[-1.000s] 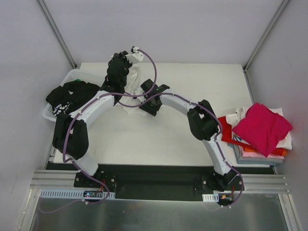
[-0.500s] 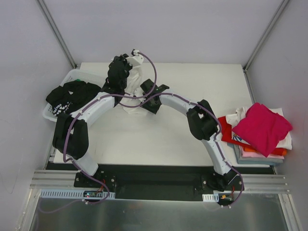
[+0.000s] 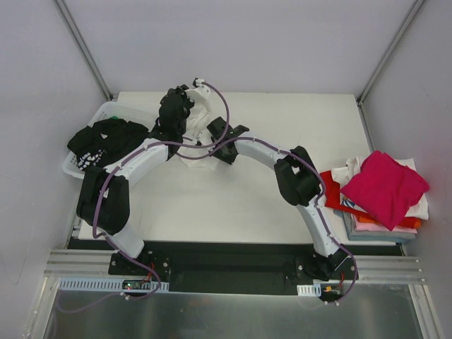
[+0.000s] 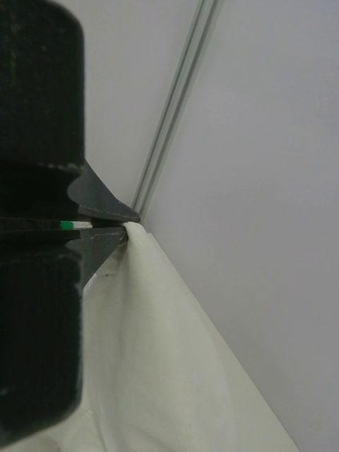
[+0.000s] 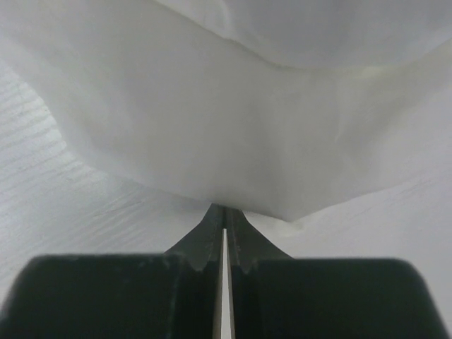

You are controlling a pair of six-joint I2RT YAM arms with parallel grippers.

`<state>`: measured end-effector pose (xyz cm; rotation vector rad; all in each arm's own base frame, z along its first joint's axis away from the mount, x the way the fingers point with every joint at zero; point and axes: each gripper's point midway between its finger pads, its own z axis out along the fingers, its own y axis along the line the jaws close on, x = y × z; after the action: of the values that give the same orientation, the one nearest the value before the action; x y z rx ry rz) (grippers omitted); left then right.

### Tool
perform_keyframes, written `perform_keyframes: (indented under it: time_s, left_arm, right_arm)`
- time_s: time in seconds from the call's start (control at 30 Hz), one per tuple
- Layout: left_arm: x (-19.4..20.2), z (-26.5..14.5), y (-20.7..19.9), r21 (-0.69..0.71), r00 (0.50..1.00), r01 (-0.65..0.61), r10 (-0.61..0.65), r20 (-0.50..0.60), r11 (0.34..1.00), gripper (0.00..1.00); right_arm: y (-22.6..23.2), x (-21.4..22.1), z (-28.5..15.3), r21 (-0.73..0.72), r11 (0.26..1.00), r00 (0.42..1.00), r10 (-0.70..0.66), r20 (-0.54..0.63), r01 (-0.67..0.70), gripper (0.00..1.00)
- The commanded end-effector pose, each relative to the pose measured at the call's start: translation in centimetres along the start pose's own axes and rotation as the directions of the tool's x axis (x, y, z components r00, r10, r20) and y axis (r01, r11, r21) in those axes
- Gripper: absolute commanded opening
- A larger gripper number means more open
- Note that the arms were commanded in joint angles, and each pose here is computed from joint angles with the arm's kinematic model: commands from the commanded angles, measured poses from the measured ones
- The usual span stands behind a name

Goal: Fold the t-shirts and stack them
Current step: Flatten out the tshirt

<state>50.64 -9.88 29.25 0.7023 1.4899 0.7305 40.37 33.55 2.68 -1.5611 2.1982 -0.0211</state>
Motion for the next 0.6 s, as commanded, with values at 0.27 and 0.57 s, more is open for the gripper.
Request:
perform_keyframes:
  time_s: [0.27, 0.57]
  left_arm:
    - [-1.9, -1.9, 3.1, -0.044, 0.995, 0.071, -0.067, 0.072, 0.997, 0.00]
    - [-2.2, -2.9, 1.7, -0.001, 0.995, 0.064, -0.064, 0.077, 0.998, 0.00]
  right_arm:
    - [-3.6, 8.5, -5.3, 0.133, 0.990, 0.986, 0.069, -0.149, -0.049, 0.01]
    - [-5.4, 13.3, -7.3, 0.187, 0.976, 0.966, 0.147, -0.212, -0.108, 0.01]
